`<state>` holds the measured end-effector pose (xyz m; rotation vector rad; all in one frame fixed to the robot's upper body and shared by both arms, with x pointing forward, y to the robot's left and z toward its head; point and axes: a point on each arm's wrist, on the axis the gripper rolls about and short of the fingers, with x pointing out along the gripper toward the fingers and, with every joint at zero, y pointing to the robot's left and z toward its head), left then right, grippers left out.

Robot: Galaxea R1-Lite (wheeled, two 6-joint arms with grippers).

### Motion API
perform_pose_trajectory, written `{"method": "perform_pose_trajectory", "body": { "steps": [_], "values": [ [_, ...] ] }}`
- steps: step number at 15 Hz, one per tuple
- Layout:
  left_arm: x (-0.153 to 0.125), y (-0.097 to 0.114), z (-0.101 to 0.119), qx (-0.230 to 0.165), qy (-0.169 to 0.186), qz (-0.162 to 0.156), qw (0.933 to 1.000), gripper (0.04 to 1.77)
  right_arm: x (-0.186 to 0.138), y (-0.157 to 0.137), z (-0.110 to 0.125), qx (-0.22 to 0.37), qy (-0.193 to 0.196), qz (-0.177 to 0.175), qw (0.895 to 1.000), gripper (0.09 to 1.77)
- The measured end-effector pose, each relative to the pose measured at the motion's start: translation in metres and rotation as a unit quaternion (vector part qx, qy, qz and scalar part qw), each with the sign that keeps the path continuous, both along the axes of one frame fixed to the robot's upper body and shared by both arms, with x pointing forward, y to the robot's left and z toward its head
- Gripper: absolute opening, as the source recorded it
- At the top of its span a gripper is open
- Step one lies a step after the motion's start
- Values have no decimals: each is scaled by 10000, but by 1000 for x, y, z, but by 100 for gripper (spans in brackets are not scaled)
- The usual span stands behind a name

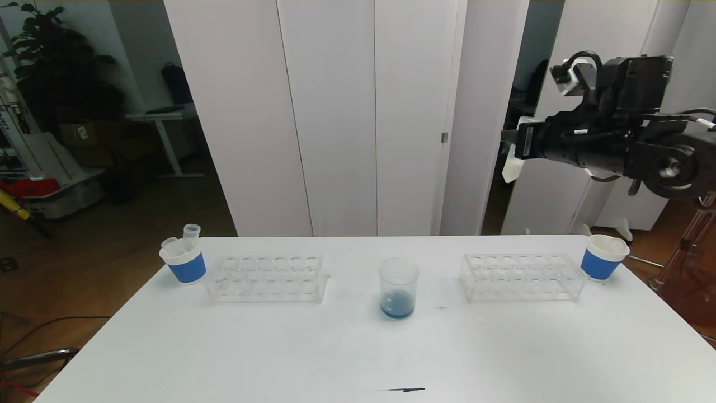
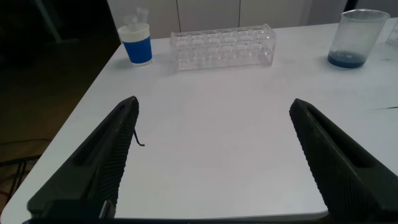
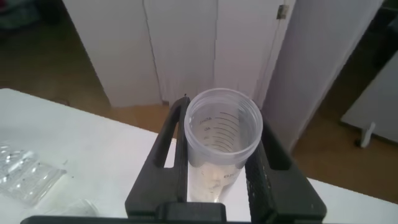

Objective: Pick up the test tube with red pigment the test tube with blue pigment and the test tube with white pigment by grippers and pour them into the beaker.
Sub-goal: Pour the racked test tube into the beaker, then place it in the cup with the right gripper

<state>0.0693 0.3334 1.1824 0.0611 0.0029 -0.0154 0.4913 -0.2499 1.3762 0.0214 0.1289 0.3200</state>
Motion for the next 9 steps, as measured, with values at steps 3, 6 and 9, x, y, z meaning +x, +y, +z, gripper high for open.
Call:
{"method": "perform_pose_trajectory", "body": {
  "steps": [3, 6, 9],
  "values": [
    [0, 0, 0, 0, -2, 2, 10000, 173, 3, 25, -13, 31, 158, 790, 9967, 59],
    [0, 0, 0, -2, 0, 3, 10000, 173, 5, 46, -23, 69, 47, 1464, 9892, 59],
    [0, 0, 0, 0, -2, 0, 10000, 173, 4, 65, -41, -154, -231, 1885, 9817, 59]
  ]
}}
